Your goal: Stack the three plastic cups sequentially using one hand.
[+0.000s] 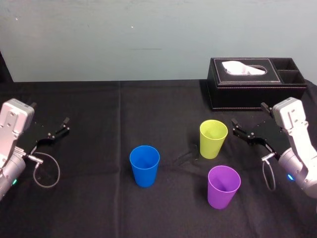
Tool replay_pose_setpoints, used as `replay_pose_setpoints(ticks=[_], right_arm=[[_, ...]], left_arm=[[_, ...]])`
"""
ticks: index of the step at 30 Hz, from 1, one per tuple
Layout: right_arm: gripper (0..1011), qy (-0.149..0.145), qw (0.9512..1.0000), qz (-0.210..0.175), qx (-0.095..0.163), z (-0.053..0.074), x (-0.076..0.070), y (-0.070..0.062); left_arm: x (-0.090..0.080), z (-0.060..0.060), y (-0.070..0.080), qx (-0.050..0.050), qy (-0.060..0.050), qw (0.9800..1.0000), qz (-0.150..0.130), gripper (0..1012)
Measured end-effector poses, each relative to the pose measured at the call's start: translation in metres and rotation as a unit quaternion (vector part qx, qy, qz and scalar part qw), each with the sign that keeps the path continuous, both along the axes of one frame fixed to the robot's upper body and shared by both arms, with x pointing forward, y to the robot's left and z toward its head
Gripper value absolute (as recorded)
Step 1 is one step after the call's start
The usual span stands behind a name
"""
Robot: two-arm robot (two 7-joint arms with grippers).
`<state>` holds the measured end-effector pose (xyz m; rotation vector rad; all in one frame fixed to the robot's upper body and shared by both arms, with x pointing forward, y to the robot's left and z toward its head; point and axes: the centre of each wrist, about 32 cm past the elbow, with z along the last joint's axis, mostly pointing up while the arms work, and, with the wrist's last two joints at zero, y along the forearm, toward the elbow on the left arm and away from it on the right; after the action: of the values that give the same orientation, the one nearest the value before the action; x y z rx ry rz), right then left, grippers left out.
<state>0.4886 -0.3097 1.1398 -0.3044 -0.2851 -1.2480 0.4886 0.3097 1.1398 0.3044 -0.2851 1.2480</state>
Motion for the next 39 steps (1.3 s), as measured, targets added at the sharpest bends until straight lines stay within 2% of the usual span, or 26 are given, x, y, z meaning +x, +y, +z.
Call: replay_pose_setpoints(ticks=[39], right_arm=[[1000, 0.000, 1.0000, 0.000, 0.000, 0.0000, 0.0000, 0.0000]], left_arm=[[0.0000, 0.0000, 0.0000, 0.000, 0.000, 1.0000, 0.000, 1010]])
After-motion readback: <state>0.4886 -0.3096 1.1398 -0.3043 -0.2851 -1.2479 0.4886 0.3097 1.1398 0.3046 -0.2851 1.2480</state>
